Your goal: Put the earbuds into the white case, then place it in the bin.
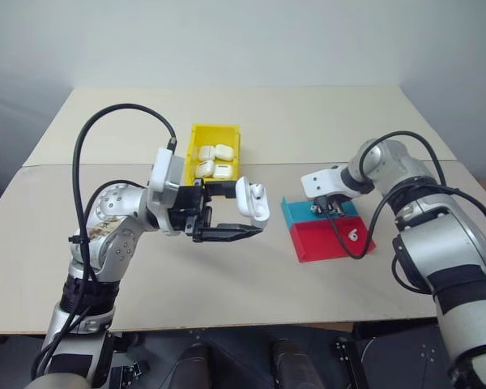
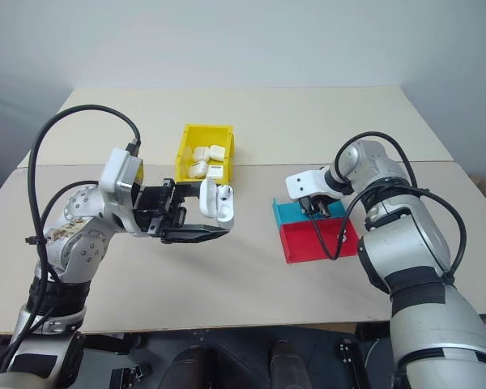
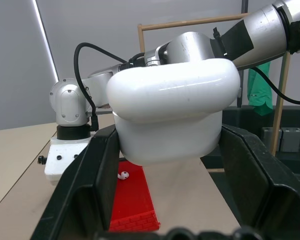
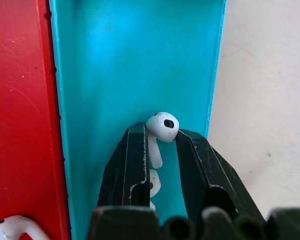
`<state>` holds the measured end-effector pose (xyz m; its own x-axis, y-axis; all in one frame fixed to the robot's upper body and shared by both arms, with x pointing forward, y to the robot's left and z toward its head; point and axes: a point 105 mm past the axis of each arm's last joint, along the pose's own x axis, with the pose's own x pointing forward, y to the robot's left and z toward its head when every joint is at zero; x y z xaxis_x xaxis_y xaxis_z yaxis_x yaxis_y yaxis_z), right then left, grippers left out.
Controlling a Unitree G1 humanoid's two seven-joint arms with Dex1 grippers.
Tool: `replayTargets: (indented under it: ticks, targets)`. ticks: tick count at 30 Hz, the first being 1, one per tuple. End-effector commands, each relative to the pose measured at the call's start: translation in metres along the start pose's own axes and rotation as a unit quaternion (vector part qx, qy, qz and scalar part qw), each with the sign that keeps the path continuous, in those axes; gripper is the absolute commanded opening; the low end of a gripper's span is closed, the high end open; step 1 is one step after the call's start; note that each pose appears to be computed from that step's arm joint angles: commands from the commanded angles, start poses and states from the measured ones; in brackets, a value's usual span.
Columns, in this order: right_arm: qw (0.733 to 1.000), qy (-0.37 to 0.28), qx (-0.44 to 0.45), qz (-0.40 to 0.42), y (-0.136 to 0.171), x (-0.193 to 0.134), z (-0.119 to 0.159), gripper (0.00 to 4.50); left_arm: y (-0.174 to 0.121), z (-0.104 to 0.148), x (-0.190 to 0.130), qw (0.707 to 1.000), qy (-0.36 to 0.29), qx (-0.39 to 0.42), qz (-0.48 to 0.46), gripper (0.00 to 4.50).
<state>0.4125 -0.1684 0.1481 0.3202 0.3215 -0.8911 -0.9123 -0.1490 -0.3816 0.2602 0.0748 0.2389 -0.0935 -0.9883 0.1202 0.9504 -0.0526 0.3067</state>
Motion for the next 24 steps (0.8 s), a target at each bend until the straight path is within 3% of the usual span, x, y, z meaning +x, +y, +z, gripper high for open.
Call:
replayTargets:
  ticks: [1,4,7,9,13,20,24]
  targets:
    - [0.997,-0.057,0.041,-0.036,-0.014,-0.028,0.005,0.62,0.002,0.01,0.002,1.0,-0.009,0.021,-0.013,2.75]
    - [0.989,-0.12,0.065,-0.051,-0.021,-0.049,0.015,0.62,0.005,0.011,0.002,1.0,-0.01,0.021,-0.017,2.75]
    - [0.968,-0.225,0.093,-0.065,-0.024,-0.079,0.028,0.62,0.006,0.011,0.003,0.999,-0.015,0.019,-0.022,2.75]
    - [0.917,-0.369,0.128,-0.074,-0.015,-0.11,0.046,0.62,0.009,0.011,0.007,0.999,-0.022,0.016,-0.019,2.75]
    - [0.822,-0.539,0.175,-0.057,0.031,-0.148,0.072,0.62,0.011,0.012,0.011,0.999,-0.031,0.014,-0.024,2.75]
    - [0.696,-0.684,0.214,-0.031,0.084,-0.178,0.12,0.62,0.019,0.013,0.017,0.998,-0.031,0.013,-0.044,2.75]
    - [0.68,-0.697,0.228,-0.03,0.094,-0.178,0.136,0.62,0.022,0.014,0.019,0.998,-0.03,0.014,-0.052,2.75]
